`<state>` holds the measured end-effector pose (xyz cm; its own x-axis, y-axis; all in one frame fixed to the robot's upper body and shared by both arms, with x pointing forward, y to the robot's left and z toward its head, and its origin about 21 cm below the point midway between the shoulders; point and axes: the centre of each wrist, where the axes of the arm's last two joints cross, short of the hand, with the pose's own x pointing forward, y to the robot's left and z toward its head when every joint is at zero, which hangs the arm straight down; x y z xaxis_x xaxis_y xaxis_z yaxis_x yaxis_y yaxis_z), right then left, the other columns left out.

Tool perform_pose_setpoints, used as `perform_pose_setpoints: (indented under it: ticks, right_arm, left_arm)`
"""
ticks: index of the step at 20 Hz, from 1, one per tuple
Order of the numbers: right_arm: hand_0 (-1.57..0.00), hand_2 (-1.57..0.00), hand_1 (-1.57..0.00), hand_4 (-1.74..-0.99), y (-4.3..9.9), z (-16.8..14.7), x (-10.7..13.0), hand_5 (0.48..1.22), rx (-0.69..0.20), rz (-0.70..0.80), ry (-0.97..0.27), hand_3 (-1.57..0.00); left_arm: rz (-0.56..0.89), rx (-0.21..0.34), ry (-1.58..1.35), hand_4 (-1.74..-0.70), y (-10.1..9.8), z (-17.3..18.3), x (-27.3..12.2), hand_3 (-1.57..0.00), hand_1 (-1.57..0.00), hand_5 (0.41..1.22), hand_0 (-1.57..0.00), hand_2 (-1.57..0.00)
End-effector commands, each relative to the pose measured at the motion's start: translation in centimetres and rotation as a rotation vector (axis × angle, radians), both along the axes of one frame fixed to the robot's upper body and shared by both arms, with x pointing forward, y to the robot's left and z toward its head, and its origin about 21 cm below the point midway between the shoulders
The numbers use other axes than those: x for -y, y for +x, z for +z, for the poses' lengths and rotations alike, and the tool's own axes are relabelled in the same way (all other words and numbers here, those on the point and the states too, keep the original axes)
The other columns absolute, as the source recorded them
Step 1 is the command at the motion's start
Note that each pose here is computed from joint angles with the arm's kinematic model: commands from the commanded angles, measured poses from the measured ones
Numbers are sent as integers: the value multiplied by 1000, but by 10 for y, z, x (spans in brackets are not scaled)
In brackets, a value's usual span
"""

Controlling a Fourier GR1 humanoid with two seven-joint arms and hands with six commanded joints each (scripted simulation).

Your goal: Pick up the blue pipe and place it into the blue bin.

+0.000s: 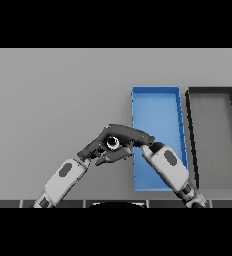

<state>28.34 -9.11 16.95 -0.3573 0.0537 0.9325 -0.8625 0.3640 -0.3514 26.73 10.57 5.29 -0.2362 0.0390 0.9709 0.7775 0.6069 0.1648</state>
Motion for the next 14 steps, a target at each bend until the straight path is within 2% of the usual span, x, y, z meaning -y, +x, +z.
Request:
perform_pose_setpoints:
  ticks: [1,2,4,6,7,8,9,11,12,13,14]
  right_arm:
    - [-1424,-1427,-1427,-1456,1,0,5,1010,18,-12,-5,-1376]
    - [-1454,-1456,-1456,-1459,3,2,3,1052,41,-12,-5,-1415]
    - [-1496,-1497,-1497,-1469,-2,-1,3,1113,58,-3,10,-1471]
    - [-1523,-1524,-1524,-1473,-3,-2,3,1152,29,4,18,-1507]
    - [-1533,-1533,-1533,-1474,-4,1,3,1166,13,10,28,-1520]
    - [-1540,-1541,-1541,-1477,-4,-2,6,1177,10,7,39,-1530]
    - [-1546,-1547,-1547,-1478,-5,-3,3,1186,18,10,28,-1538]
    - [-1555,-1556,-1556,-1481,-6,-2,5,1198,23,14,30,-1550]
    - [-1558,-1559,-1559,-1481,-7,-2,4,1203,25,12,28,-1554]
    - [-1561,-1561,-1561,-1482,-6,0,3,1206,21,8,29,-1558]
    - [-1563,-1563,-1563,-1483,-6,1,1,1209,12,1,19,-1560]
  left_arm:
    - [10,1,9,-1719,2,0,-1,-588,-1423,1214,-1429,-1419]
    - [16,4,12,-1724,2,1,-2,-591,-1453,1215,-1458,-1449]
    - [14,23,34,-1730,2,2,1,-527,-1453,1217,-1498,-1493]
    - [4,42,43,-1734,4,2,2,-505,-1356,1219,-1499,-1521]
    - [-10,55,37,-1637,6,3,-2,-531,-1220,1219,-1426,-1350]
    - [-28,65,58,-1544,8,3,-5,-518,-1190,1219,-1407,-1242]
    - [-37,52,83,-1437,6,2,-5,-416,-1003,1220,-1224,-1024]
    - [-77,66,109,-1251,11,3,-5,-266,-642,1220,-783,-655]
    - [-94,61,118,-1179,10,2,-6,-212,-513,1213,-626,-524]
    - [-91,78,126,-1110,12,2,-8,-170,-410,1184,-501,-419]
    - [-89,81,132,-1051,10,1,-10,-136,-328,1118,-401,-335]
